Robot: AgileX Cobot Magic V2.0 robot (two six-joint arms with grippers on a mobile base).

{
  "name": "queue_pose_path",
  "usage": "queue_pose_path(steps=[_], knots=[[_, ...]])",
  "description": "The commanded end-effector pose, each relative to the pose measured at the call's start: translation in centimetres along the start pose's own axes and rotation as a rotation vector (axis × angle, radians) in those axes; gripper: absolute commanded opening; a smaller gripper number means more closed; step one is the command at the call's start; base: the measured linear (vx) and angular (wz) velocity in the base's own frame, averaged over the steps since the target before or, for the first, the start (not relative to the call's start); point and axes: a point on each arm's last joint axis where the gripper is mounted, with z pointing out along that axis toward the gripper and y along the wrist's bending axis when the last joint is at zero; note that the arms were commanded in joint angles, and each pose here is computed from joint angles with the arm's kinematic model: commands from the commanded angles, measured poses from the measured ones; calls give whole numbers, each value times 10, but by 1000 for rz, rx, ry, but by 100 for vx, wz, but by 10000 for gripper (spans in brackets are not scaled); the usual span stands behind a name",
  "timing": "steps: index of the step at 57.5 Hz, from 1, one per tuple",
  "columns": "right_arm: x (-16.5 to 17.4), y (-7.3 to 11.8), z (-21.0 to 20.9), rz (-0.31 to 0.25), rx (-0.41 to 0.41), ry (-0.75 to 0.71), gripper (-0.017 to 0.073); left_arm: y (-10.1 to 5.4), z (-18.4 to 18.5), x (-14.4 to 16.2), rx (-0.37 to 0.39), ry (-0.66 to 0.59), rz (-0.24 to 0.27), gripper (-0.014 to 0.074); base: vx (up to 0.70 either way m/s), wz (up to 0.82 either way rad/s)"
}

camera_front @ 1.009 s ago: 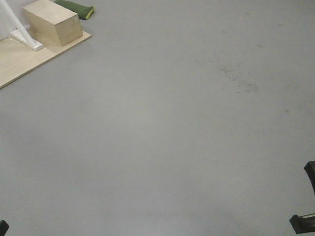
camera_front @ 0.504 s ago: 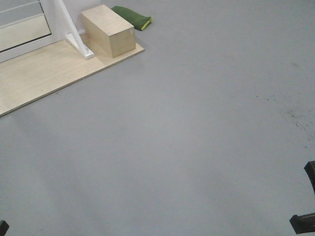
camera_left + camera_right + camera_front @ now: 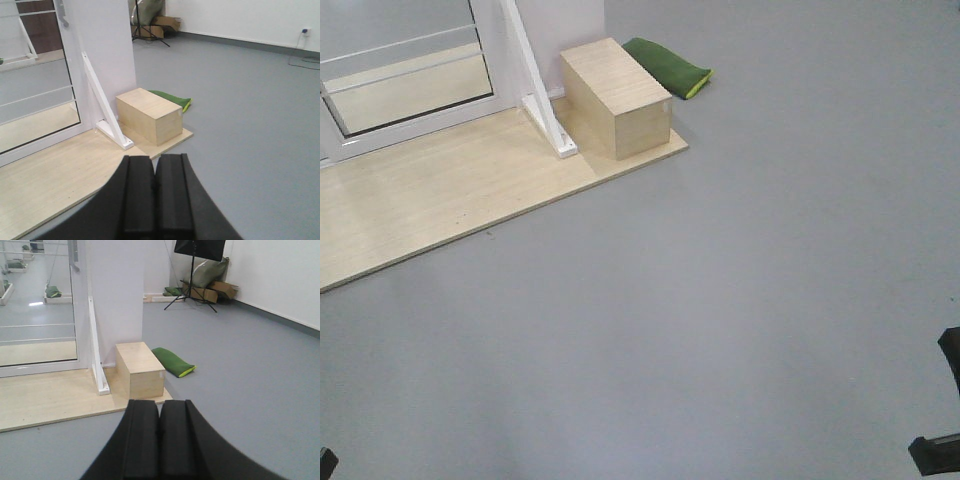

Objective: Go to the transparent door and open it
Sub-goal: 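Turn and drive toward the white-framed glass sliding door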

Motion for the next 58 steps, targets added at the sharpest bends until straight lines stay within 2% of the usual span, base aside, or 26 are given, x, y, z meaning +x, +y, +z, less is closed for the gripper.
queue_pose_path(steps=[1, 58], knots=[[-4, 0, -1, -2, 10, -81, 0, -1, 1, 2, 15, -58, -5, -6, 62, 26], [-4, 0, -1, -2, 10, -80, 0, -1, 1, 2, 15, -58, -5, -6, 61, 35]])
